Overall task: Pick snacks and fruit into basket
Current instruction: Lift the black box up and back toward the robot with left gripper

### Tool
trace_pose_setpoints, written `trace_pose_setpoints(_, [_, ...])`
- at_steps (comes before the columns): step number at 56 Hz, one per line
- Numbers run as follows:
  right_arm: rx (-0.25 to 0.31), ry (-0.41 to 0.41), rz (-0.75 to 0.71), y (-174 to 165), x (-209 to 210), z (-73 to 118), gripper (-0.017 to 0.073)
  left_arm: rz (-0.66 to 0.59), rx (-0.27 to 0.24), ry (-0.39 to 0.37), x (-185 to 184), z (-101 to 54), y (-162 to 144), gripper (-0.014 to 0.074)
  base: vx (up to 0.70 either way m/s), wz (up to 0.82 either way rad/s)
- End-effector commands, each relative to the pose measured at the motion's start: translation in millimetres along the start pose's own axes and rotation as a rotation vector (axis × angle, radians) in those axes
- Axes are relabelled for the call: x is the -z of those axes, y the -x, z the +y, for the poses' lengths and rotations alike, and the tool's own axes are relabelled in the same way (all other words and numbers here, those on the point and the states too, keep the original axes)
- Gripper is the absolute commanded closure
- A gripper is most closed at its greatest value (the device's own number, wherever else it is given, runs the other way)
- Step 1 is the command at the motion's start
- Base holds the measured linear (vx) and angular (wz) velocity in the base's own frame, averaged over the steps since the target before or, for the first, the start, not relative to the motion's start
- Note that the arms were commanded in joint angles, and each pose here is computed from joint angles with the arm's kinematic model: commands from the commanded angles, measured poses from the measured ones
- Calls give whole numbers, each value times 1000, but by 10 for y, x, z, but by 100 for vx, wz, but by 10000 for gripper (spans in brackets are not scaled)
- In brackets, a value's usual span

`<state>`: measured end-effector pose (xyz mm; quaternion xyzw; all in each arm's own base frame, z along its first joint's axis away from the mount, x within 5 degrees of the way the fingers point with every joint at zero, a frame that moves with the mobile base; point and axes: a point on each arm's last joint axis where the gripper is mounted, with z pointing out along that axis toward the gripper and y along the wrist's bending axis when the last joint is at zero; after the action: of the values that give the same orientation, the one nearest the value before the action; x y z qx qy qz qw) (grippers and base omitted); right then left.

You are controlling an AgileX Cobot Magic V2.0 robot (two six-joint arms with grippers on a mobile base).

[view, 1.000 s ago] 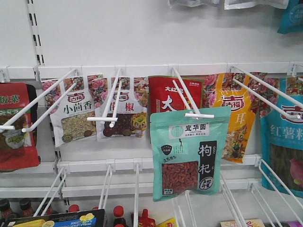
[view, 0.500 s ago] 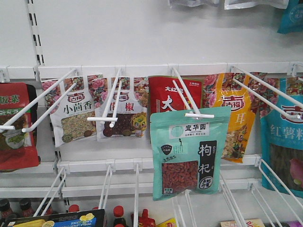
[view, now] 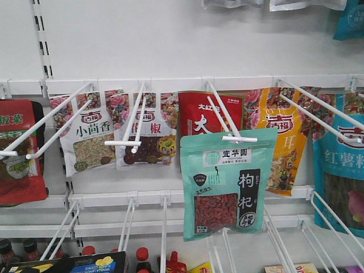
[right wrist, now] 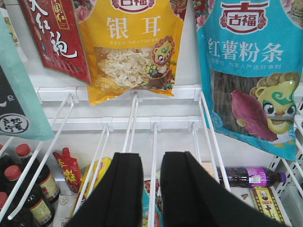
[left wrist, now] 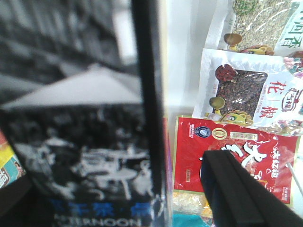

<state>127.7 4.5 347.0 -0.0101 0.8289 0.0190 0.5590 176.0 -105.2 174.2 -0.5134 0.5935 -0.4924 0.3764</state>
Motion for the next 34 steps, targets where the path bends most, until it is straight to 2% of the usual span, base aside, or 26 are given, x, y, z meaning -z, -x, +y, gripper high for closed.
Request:
trace_pose_setpoints(1, [15, -11, -106, 162, 43, -9, 350, -1, 4, -114, -15, -158, -31, 29, 0, 0])
trace_pose_setpoints(10, [15, -11, -106, 162, 43, -9, 350, -1, 2, -106, -19, -146, -33, 141, 0, 0])
trace_pose_setpoints(27, [15, -11, -106, 162, 43, -9, 350, 3, 0, -112, -18, -153, -36, 590, 0, 0])
trace_pose_setpoints(34, [15, -11, -106, 162, 43, -9, 350, 14, -12, -146, -13, -184, -46, 605, 0, 0])
